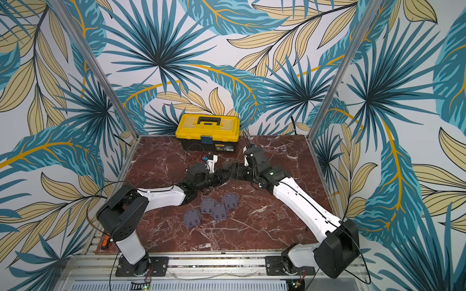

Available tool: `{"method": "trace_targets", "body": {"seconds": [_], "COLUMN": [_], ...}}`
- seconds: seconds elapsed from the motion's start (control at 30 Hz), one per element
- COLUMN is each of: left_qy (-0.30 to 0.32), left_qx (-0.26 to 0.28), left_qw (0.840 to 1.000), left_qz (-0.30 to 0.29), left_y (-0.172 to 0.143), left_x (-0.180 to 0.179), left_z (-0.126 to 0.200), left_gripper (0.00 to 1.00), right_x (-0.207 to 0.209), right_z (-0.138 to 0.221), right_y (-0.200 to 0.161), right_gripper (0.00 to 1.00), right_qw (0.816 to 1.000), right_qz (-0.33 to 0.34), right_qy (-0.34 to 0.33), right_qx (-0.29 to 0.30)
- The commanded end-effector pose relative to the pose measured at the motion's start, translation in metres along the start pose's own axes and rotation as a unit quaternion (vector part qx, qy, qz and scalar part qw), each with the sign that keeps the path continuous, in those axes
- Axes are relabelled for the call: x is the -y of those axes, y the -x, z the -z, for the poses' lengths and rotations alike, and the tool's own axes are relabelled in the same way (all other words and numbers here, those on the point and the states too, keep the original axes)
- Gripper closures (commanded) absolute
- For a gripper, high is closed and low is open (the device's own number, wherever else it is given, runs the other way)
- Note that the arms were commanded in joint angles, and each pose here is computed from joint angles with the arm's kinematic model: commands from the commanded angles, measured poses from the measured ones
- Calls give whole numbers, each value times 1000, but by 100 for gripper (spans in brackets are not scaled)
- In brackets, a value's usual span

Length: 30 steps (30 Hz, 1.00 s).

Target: Open the phone stand

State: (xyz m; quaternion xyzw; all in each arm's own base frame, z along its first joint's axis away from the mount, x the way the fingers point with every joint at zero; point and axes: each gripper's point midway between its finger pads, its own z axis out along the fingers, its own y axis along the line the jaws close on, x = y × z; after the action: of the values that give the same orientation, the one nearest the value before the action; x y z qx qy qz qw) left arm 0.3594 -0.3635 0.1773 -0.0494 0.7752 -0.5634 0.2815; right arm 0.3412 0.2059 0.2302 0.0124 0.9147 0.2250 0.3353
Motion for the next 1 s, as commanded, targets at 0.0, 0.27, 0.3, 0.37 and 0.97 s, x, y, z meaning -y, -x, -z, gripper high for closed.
{"method": "trace_targets", "body": {"seconds": [0.0,0.27,0.3,0.37,0.97], "left_qy": [-46,-54,-54,-54,-49], "left_qx": [8,4,4,5,1], "left_qw": [999,998,998,998,999], "left_qz": [-17,-18,-18,-18,-22], "left_y": [8,6,6,7,6], "left_x": [30,33,33,33,27], "left_z": [-1,0,0,0,7], "left_gripper": [100,100,100,100,70], "right_x": [-5,-4,-4,-4,-1], "right_z": [-2,-6,-7,-7,-10], "right_y": [5,4,4,3,6], "right_gripper": [19,28,30,35,56], "right_qw": [1000,1000,1000,1000,1000], "right_qz": [13,17,18,18,18], "right_qy": [0,-4,-4,-4,-16], "right_qx": [5,1,0,-1,2]}}
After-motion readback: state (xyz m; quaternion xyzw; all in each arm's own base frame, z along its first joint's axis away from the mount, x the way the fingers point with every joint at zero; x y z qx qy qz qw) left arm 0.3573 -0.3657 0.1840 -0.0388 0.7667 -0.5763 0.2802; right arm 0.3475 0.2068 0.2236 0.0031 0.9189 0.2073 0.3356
